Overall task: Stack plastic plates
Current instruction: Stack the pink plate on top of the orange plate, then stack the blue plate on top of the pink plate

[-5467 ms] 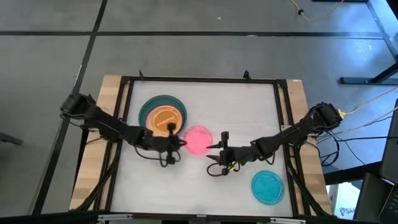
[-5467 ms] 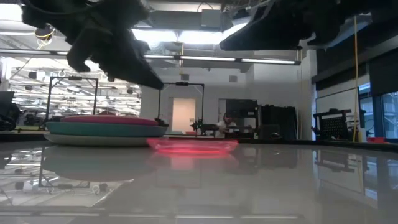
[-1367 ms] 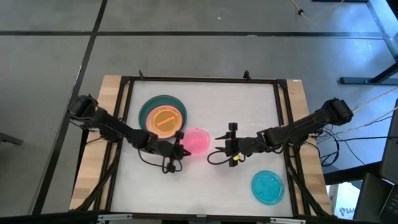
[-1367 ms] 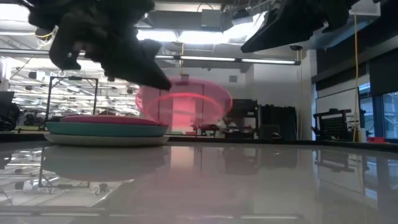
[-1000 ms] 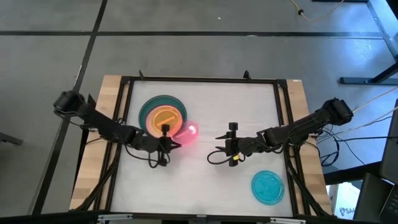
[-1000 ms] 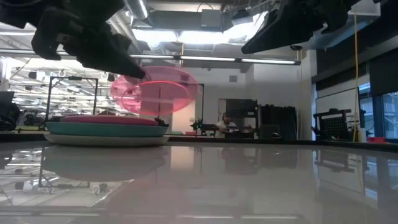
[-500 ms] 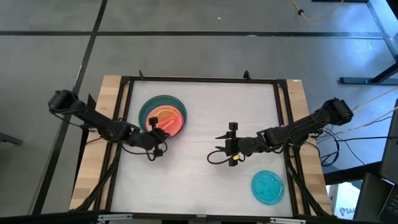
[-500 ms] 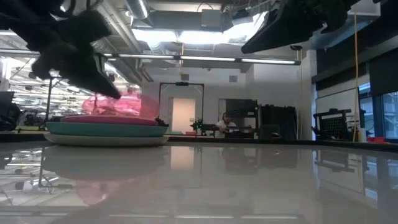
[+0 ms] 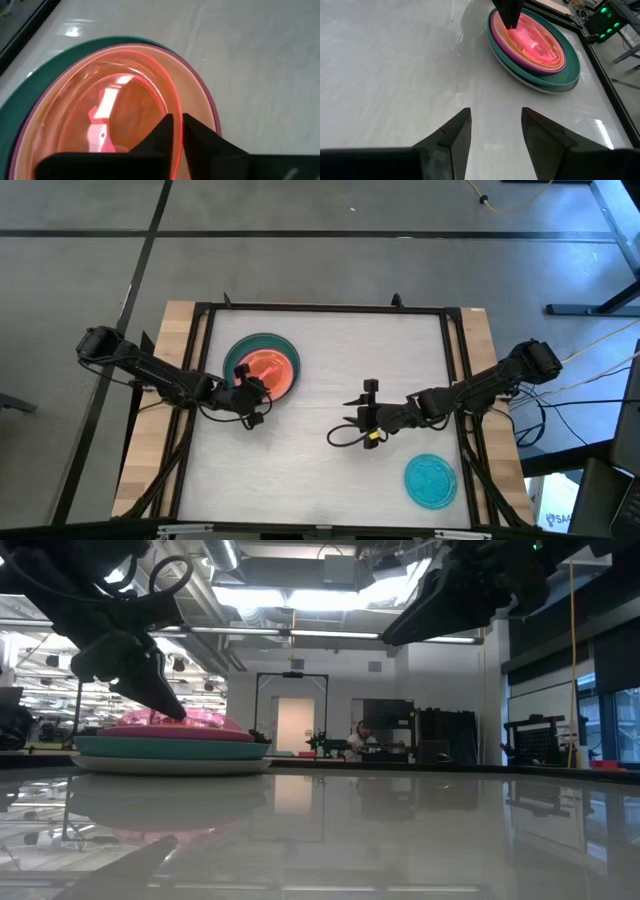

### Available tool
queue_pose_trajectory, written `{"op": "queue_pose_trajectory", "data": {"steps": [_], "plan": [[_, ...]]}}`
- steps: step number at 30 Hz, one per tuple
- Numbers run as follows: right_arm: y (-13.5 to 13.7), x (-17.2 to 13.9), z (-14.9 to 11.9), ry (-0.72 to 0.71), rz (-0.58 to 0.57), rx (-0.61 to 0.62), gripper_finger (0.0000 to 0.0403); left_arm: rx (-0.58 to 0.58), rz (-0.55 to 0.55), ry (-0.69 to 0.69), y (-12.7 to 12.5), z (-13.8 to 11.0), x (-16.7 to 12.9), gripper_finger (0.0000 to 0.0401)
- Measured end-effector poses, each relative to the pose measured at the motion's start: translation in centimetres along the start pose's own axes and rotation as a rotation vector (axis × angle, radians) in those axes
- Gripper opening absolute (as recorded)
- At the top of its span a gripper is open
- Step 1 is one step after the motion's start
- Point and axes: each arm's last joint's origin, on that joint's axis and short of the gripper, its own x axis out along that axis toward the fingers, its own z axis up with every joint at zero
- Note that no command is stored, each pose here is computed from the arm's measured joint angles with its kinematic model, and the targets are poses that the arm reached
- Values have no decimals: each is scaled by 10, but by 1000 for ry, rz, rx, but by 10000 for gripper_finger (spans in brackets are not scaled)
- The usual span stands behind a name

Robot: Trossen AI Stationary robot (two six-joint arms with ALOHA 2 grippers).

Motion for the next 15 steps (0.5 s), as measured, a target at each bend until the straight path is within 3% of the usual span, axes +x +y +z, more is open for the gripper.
{"op": "queue_pose_trajectory", "data": {"steps": [8, 15], "plan": [[2, -1, 0, -6, 51, 6, 166, -15, -29, -7, -2, 1, 0, 115], [4, -1, 1, -15, 125, 46, 166, 21, -81, -115, -10, 14, -5, 142]]}}
